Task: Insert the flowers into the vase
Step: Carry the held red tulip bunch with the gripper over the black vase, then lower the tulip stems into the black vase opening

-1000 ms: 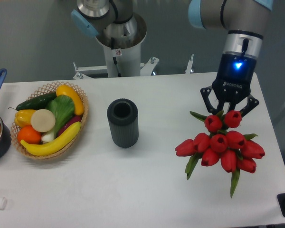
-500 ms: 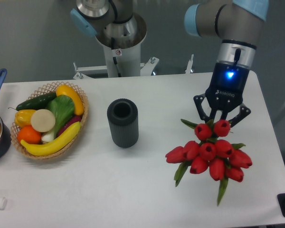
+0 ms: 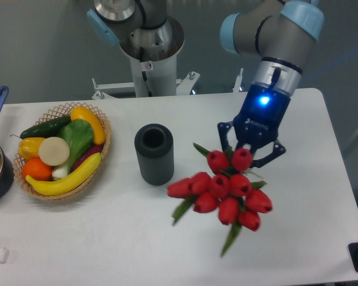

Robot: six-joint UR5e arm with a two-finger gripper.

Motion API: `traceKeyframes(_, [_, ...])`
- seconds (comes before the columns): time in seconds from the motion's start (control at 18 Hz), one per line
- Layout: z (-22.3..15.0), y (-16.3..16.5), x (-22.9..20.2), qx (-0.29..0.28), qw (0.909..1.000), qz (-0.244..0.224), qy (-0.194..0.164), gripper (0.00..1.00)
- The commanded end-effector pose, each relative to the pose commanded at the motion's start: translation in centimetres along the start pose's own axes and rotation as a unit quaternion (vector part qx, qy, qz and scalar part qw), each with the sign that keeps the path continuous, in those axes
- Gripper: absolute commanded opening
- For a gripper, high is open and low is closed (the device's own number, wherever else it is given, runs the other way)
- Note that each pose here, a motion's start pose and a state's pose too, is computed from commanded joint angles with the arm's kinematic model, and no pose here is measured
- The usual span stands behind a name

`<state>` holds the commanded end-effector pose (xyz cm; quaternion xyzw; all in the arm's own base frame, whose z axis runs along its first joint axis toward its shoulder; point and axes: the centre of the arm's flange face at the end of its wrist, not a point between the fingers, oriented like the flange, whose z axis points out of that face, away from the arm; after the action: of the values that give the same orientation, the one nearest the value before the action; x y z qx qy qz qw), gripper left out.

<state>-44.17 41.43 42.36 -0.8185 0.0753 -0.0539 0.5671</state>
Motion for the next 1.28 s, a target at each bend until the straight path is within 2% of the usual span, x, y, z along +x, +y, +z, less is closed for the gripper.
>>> traceKeyframes(0.17, [-0.2,-0.2,2.4,0.059,0.9976,-0.01,0.036,0.18])
traceKeyframes(0.5, [-1.6,-1.6,6.6,0.094,0.9941,-0.013,0.051,0.18])
traceKeyframes(0.67, [-2.3,-1.0,10.4,0.098,0.9936,-0.02,0.053,0.18])
traceKeyframes(1.0, [-2.9,-0.5,14.7,0.097,0.9935,-0.027,0.054,0.18])
traceKeyframes(1.28, [-2.9,1.3,15.3,0.094,0.9934,-0.04,0.052,0.18])
